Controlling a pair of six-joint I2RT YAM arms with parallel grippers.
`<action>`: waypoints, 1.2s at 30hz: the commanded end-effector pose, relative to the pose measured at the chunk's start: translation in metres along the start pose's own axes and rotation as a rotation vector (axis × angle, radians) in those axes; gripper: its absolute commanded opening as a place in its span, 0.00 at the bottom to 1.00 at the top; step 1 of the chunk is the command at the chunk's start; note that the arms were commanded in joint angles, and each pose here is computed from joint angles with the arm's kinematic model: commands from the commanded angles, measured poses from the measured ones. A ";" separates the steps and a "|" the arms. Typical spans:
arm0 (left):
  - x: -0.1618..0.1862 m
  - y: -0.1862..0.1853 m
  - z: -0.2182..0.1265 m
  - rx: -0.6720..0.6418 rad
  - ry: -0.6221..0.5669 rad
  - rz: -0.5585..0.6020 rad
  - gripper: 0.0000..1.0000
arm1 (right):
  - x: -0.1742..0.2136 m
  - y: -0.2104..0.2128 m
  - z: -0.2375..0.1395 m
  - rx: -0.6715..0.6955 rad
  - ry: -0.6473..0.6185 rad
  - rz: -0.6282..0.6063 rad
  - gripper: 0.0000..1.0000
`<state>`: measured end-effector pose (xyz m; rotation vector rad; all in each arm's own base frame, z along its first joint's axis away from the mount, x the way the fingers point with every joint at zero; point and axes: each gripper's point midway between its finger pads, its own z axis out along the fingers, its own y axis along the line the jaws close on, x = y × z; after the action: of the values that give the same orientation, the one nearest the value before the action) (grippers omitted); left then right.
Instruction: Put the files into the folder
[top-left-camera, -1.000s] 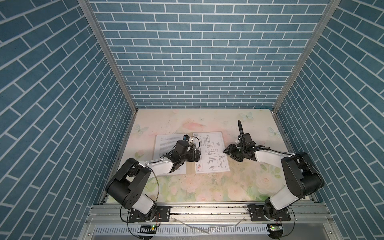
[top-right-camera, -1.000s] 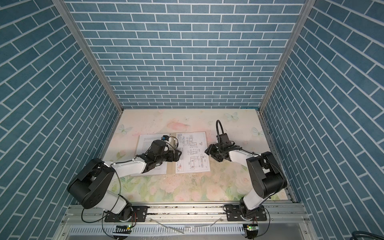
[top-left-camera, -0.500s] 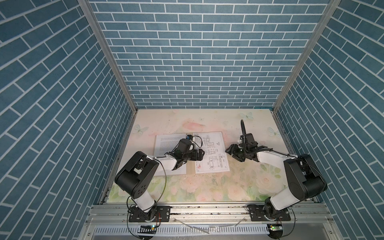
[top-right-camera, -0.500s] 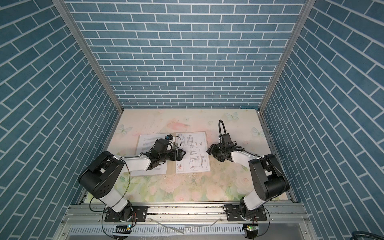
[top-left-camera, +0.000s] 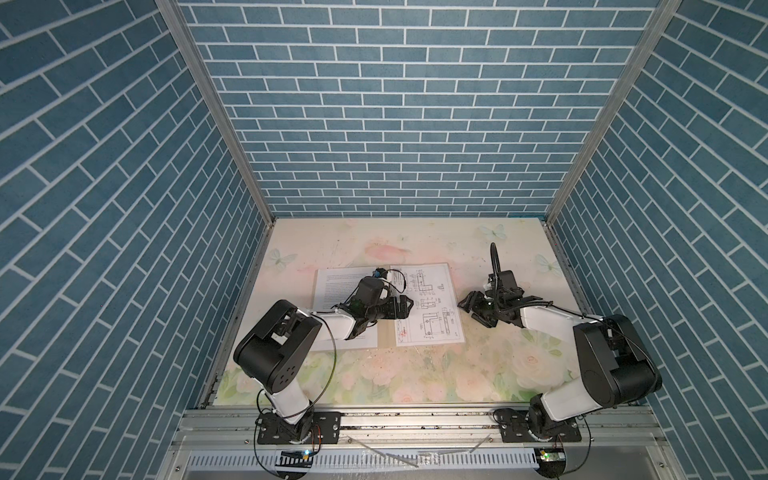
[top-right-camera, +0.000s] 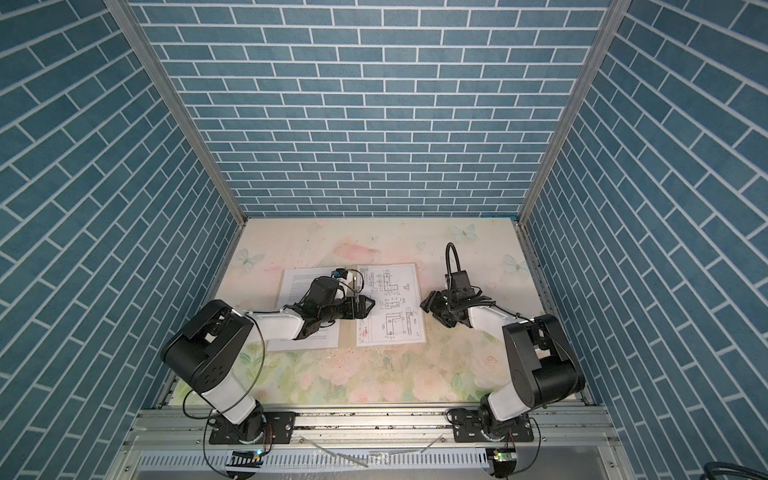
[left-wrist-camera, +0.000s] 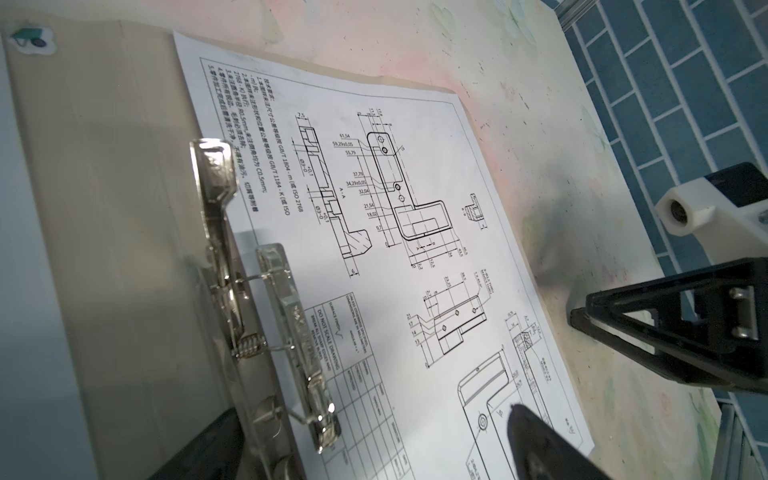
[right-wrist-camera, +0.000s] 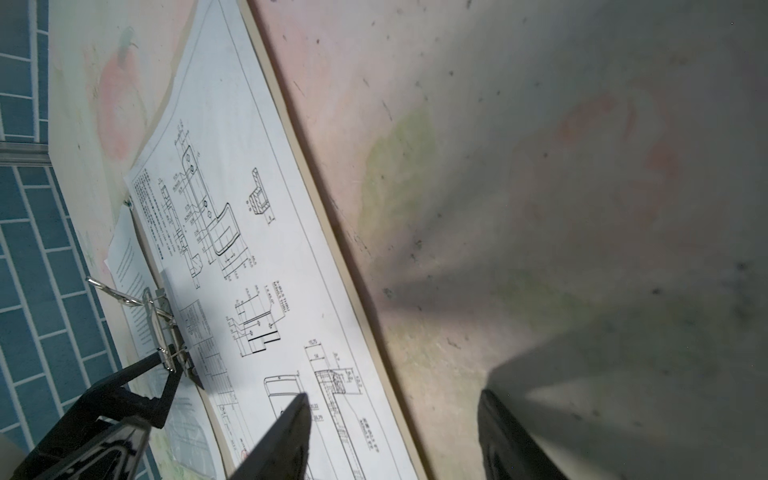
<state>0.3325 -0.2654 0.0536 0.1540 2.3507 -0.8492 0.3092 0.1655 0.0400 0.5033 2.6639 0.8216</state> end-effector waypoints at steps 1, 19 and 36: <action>-0.005 -0.011 0.003 0.022 -0.024 -0.017 1.00 | 0.003 -0.008 -0.005 0.018 -0.002 -0.021 0.64; -0.002 -0.040 0.023 0.053 -0.049 -0.070 0.99 | -0.009 -0.024 -0.023 0.018 -0.041 -0.006 0.66; -0.034 -0.032 -0.005 -0.057 -0.072 0.045 1.00 | -0.017 -0.035 -0.041 0.006 -0.106 0.018 0.67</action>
<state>0.3394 -0.2924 0.0928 0.1091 2.2808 -0.8071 0.3063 0.1133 0.0580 0.5671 2.5687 0.7737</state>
